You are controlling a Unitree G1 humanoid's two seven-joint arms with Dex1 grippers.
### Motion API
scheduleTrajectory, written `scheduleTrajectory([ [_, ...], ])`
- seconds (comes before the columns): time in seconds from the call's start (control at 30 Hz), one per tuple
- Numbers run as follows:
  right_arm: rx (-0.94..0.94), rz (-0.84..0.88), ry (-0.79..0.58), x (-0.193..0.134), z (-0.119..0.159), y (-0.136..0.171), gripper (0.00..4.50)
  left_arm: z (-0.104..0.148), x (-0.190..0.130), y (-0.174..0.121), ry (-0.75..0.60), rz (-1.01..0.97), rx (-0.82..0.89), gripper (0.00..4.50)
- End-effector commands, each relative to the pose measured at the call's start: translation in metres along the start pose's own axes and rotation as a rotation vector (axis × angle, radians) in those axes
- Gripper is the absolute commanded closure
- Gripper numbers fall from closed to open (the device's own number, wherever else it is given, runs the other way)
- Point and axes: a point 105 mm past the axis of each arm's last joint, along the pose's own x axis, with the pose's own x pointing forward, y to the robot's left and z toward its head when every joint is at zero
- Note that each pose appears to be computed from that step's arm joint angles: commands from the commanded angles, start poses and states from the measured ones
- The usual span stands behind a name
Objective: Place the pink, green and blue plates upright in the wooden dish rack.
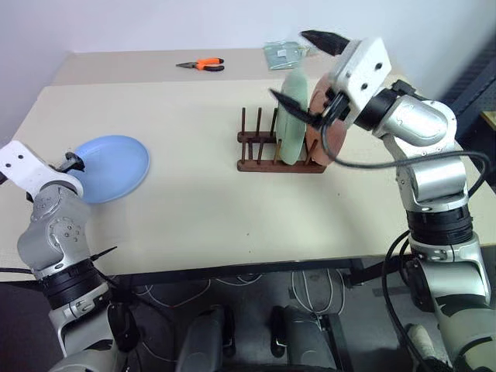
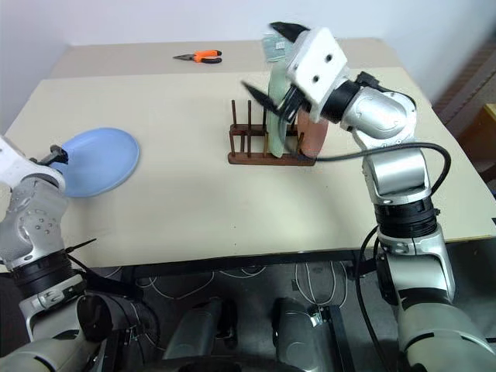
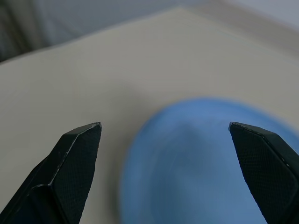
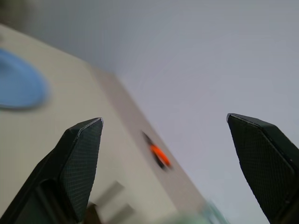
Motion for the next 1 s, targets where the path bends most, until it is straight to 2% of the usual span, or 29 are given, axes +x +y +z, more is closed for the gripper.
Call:
scheduleTrajectory([
  [0.03,0.019,0.127,-0.058,0.005,0.011,0.036,0.04,-0.013,-0.004,0.002,0.116,0.05,-0.035,0.0],
  [0.1,0.039,0.161,-0.053,0.007,0.007,0.051,0.04,-0.029,-0.004,0.002,0.213,0.05,-0.087,0.0],
  [0.13,0.037,0.174,-0.046,0.007,0.004,0.057,0.0,-0.035,-0.005,0.002,0.245,0.049,-0.113,0.56],
  [0.17,0.032,0.184,-0.036,0.007,0.001,0.062,0.0,-0.038,-0.005,0.001,0.262,0.043,-0.137,0.88],
  [0.27,0.024,0.191,-0.004,0.005,-0.009,0.068,0.0,-0.041,-0.005,0.001,0.281,0.048,-0.201,2.31],
  [0.33,0.009,0.184,0.026,0.004,-0.016,0.068,0.0,-0.038,-0.005,-0.002,0.271,0.032,-0.233,3.46],
  [0.4,0.003,0.175,0.052,0.004,-0.021,0.066,0.0,-0.024,-0.006,-0.014,0.208,-0.035,-0.223,4.47],
  [0.47,0.009,0.166,0.07,0.006,-0.025,0.064,0.0,0.008,-0.014,-0.046,0.06,-0.215,-0.178,4.47],
  [0.53,-0.01,0.173,0.087,0.011,-0.028,0.064,0.0,0.039,-0.039,-0.089,-0.071,-0.44,-0.137,4.47],
  [0.67,-0.068,0.197,0.072,0.027,-0.027,0.07,0.0,0.063,-0.083,-0.138,-0.199,-0.685,-0.038,4.47],
  [0.8,-0.083,0.18,0.046,0.052,-0.026,0.074,0.0,0.075,-0.113,-0.161,-0.237,-0.811,-0.065,4.47],
  [1.0,-0.254,0.117,0.082,0.084,-0.04,0.066,0.0,0.076,-0.137,-0.173,-0.228,-0.9,-0.054,4.47],
])
